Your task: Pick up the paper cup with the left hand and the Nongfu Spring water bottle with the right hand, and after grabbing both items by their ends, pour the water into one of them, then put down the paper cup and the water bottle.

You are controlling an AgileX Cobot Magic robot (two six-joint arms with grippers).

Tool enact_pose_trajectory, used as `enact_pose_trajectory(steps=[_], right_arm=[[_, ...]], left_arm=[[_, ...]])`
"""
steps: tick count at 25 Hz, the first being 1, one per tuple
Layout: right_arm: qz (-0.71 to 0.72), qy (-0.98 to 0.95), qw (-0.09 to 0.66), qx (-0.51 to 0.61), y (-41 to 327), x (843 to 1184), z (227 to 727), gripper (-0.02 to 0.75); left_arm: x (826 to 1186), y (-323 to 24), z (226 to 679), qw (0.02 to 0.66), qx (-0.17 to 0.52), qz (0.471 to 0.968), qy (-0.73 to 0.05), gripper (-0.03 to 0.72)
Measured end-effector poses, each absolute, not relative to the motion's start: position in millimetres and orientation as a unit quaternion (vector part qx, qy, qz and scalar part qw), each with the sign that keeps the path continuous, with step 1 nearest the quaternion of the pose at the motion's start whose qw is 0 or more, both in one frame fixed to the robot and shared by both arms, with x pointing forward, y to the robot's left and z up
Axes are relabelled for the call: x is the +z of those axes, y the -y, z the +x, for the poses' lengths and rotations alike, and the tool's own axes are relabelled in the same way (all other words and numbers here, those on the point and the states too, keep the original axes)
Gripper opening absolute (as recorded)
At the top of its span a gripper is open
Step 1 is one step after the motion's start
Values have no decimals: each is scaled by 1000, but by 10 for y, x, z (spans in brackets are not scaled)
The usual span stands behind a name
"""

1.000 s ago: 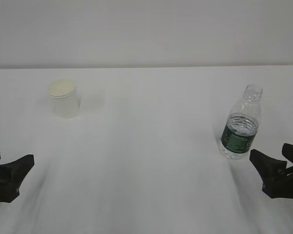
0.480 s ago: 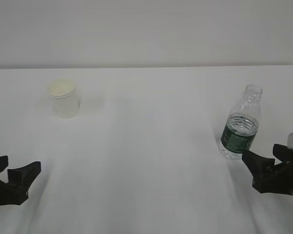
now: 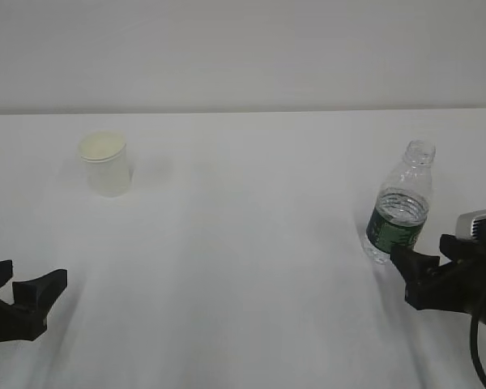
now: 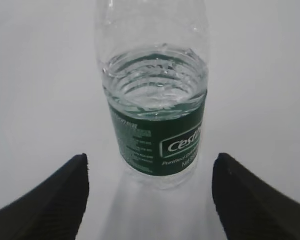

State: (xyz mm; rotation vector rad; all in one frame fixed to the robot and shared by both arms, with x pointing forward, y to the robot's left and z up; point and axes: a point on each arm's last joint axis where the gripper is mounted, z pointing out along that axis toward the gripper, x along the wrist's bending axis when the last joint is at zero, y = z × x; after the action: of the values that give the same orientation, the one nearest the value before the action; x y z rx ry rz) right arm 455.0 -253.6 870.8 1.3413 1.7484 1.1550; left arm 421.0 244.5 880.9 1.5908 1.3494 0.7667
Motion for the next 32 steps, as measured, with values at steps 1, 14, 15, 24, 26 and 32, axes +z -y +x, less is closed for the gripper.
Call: enact_pose_trajectory(steps=[1,14,15,24,26,32], right_arm=[[511,-666,321,439,2533,8697,4571,573],[503,-666,329,442,2504,8649,4756,573],[498,-668,333,442,2502,8654,4769,573],[495,-670,334,440,2483,8581,4889,573],[494,-670,335,440,2478,8565,4923,573],[491,-667,341,446,2462,8559,5021,573]], left_arm=[[8809,-2445,4210,444,309,642,-544,587],[8809,-2447,4210,443,310,641,-545,587],[8809,-2447,4210,443,310,641,-545,587],[8809,-2447,4210,443,310,641,-545,587],[8809,-2447,4210,443,310,641,-545,587],[8809,-2447,4210,443,310,641,-545,587]])
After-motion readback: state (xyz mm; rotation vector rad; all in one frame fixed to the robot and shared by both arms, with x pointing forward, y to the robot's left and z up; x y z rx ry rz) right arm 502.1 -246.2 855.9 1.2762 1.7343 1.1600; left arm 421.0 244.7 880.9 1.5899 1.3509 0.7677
